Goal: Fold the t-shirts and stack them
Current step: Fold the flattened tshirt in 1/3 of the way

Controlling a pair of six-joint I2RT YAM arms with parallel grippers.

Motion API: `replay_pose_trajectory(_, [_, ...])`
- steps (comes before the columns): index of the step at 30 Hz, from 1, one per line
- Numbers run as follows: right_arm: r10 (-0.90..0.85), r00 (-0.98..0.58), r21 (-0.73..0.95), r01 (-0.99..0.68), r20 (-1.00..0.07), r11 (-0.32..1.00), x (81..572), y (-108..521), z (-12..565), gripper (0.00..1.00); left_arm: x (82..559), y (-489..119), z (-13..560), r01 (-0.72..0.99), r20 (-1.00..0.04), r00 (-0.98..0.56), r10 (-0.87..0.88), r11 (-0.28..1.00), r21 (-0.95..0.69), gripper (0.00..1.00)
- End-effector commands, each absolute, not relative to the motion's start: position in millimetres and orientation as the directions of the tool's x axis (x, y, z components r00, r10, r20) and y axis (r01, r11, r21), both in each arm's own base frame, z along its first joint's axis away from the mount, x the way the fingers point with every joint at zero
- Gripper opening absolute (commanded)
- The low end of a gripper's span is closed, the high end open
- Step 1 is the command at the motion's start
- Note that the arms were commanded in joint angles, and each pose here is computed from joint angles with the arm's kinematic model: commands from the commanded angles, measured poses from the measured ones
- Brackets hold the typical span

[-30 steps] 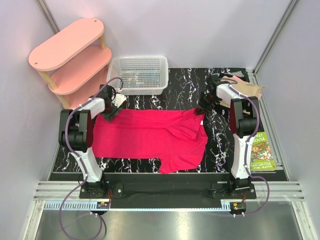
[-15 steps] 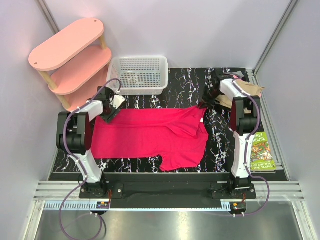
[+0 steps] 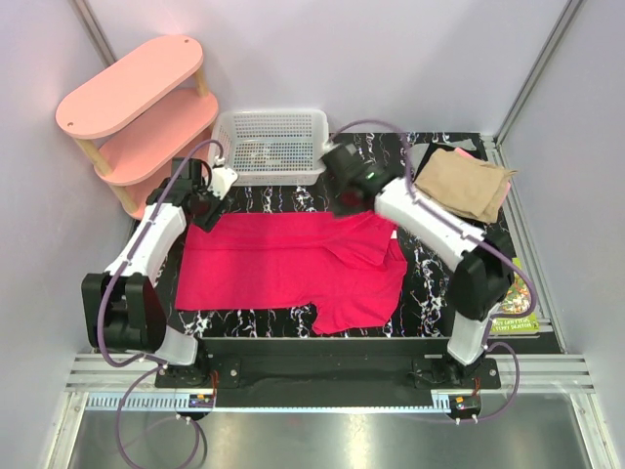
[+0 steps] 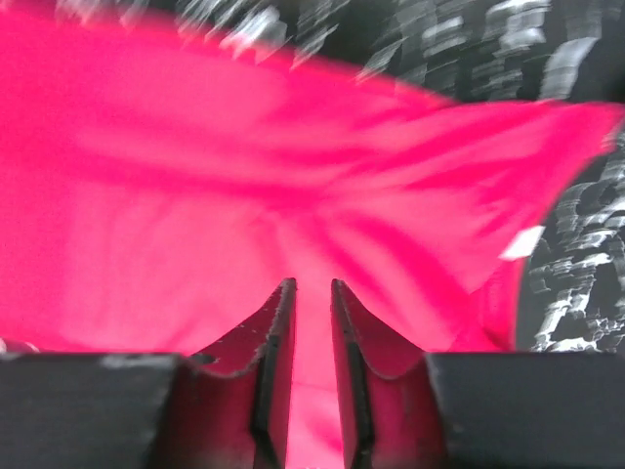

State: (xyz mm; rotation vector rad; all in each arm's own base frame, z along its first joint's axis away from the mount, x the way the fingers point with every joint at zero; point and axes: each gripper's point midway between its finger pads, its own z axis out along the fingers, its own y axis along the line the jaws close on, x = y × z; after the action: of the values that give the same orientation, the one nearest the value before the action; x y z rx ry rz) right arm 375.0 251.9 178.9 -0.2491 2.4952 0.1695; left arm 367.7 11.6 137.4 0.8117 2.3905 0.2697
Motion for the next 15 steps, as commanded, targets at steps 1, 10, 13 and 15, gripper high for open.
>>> replay_pose_trajectory(1, [-0.4, -0.757, -0.245, -0.317, -0.517, 0.916, 327.7, 258.6, 131.3, 0.26, 354.2, 2.7, 147.1, 0.481, -0.513, -0.644, 0.568, 0.822, 0.306, 0.63])
replay_pose_trajectory(10, [-0.619, -0.662, -0.458, -0.434, -0.422, 0.776, 285.9, 284.4, 85.2, 0.21, 347.3, 7.8, 135.5, 0.481, -0.494, -0.665, 0.561, 0.827, 0.292, 0.62])
replay_pose_trajectory(13, [-0.64, -0.651, -0.467, -0.453, -0.408, 0.759, 280.5, 290.8, 72.6, 0.2, 349.3, 10.6, 134.9, 0.477, -0.492, -0.668, 0.558, 0.829, 0.293, 0.62])
replay_pose_trajectory(15, [-0.648, -0.651, -0.456, -0.473, -0.395, 0.754, 276.5, 295.9, 63.8, 0.2, 350.5, 12.4, 133.2, 0.472, -0.487, -0.674, 0.555, 0.831, 0.294, 0.62])
